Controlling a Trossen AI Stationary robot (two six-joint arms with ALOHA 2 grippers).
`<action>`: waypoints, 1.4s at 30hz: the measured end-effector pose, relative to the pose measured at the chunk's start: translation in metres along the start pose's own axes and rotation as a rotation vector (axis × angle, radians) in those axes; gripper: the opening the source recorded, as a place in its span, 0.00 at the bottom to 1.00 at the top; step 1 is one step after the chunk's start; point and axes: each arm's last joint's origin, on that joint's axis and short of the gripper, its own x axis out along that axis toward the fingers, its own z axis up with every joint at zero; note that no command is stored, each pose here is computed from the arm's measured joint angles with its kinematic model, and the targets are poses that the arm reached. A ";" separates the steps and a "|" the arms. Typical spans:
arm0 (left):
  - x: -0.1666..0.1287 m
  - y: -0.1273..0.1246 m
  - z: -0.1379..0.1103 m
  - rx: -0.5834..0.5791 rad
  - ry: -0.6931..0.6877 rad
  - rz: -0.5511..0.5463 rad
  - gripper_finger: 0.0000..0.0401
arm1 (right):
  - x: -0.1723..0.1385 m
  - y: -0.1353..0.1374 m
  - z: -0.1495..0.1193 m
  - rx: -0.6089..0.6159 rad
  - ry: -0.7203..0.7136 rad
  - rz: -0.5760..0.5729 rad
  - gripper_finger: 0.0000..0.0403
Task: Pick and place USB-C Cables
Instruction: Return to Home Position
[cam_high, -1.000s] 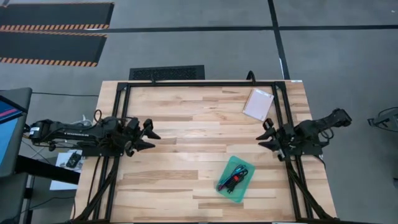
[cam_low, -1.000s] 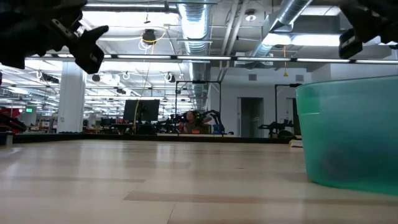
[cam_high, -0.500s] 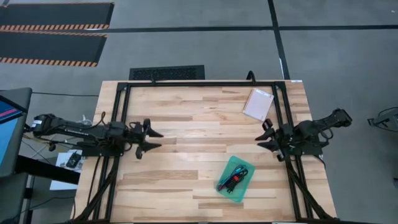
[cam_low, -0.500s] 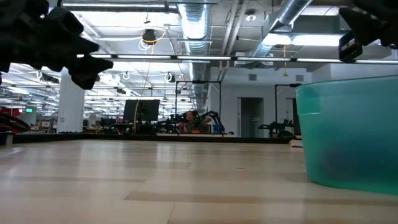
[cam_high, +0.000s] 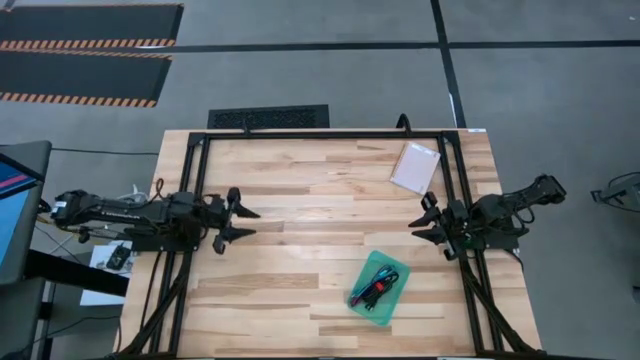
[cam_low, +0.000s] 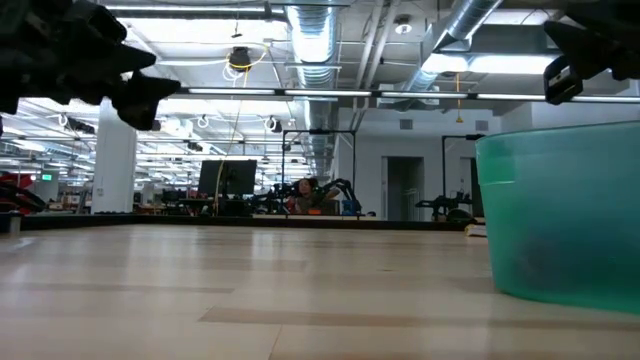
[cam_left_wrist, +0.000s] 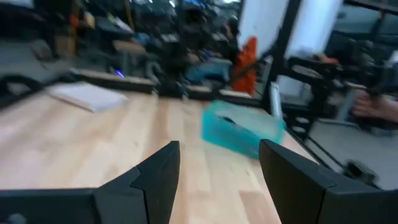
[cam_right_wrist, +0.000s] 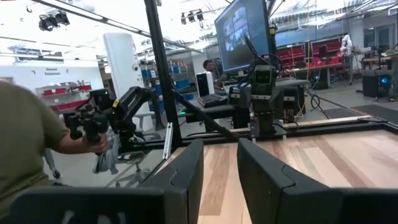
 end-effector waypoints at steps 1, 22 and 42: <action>-0.002 0.001 0.002 0.013 -0.022 0.019 0.52 | 0.000 0.000 0.000 -0.003 0.001 0.000 0.30; -0.022 0.002 0.000 0.091 -0.015 0.043 0.52 | -0.001 -0.006 -0.015 -0.212 0.156 -0.034 0.30; -0.022 0.003 0.002 0.136 -0.036 0.075 0.52 | 0.000 -0.039 -0.017 -0.191 0.232 -0.168 0.31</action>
